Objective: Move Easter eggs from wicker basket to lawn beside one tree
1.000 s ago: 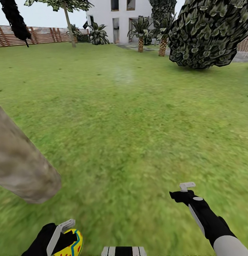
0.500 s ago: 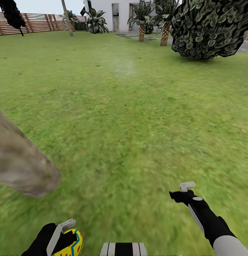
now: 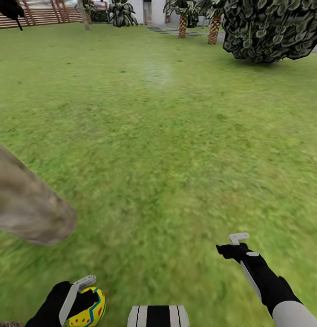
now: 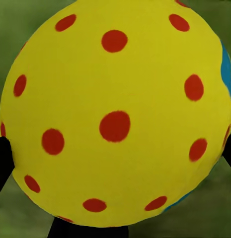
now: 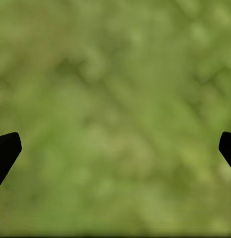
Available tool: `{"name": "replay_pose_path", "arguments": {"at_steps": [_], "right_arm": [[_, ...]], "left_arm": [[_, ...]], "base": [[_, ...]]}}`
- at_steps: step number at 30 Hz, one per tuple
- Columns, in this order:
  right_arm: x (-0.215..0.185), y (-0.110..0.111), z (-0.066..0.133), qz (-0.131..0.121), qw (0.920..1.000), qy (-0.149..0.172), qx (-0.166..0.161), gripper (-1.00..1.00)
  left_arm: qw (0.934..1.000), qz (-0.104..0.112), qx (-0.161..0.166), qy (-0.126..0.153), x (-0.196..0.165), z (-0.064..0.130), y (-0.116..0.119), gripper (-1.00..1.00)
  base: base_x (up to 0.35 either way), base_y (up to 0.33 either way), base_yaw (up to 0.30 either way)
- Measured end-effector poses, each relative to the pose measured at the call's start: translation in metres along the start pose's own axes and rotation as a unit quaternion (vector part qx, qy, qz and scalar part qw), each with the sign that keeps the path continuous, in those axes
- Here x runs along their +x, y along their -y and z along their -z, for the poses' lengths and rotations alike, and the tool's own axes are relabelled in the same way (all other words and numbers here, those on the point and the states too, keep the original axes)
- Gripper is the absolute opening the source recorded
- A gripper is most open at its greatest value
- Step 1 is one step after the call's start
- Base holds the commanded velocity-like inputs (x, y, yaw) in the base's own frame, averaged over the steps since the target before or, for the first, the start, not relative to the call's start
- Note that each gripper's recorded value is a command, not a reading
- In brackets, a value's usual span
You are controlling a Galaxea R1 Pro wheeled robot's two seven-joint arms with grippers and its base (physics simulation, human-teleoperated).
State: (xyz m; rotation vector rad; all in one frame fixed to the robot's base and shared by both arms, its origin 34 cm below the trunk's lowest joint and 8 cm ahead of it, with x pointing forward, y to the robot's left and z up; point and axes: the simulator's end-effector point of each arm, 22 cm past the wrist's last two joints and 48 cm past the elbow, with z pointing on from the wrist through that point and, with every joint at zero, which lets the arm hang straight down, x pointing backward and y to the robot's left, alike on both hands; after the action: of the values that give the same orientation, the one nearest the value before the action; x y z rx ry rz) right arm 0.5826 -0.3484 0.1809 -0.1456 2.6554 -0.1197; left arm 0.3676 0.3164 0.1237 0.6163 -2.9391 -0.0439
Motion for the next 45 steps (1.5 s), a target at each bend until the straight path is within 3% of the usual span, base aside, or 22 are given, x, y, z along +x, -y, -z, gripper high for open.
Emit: {"name": "replay_pose_path", "arguments": {"at_steps": [20,21,22,34,45], "right_arm": [[0.002,0.000,-0.001,0.000,1.0000,-0.002,0.000,1.00],[0.002,0.000,-0.001,0.000,1.0000,-0.002,0.000,1.00],[0.002,-0.001,-0.001,0.000,1.0000,-0.002,0.000,1.00],[-0.006,0.000,0.004,-0.001,1.0000,0.005,0.000,1.00],[-0.026,0.002,0.018,-0.002,0.9997,0.026,0.002,1.00]], "left_arm": [[1.0000,0.000,0.001,0.000,-0.001,-0.001,0.000,-1.00],[1.0000,0.000,0.001,0.000,-0.001,-0.001,0.000,1.00],[0.9999,-0.003,-0.004,-0.016,0.012,-0.006,-0.003,1.00],[0.9999,-0.004,-0.003,-0.015,0.013,-0.003,-0.002,1.00],[1.0000,-0.004,0.007,0.004,0.002,0.012,0.005,1.00]], "base": [[0.000,0.000,0.000],[0.000,0.000,0.000],[0.000,0.000,0.000],[0.000,0.000,0.000],[-0.087,0.000,0.000]]}}
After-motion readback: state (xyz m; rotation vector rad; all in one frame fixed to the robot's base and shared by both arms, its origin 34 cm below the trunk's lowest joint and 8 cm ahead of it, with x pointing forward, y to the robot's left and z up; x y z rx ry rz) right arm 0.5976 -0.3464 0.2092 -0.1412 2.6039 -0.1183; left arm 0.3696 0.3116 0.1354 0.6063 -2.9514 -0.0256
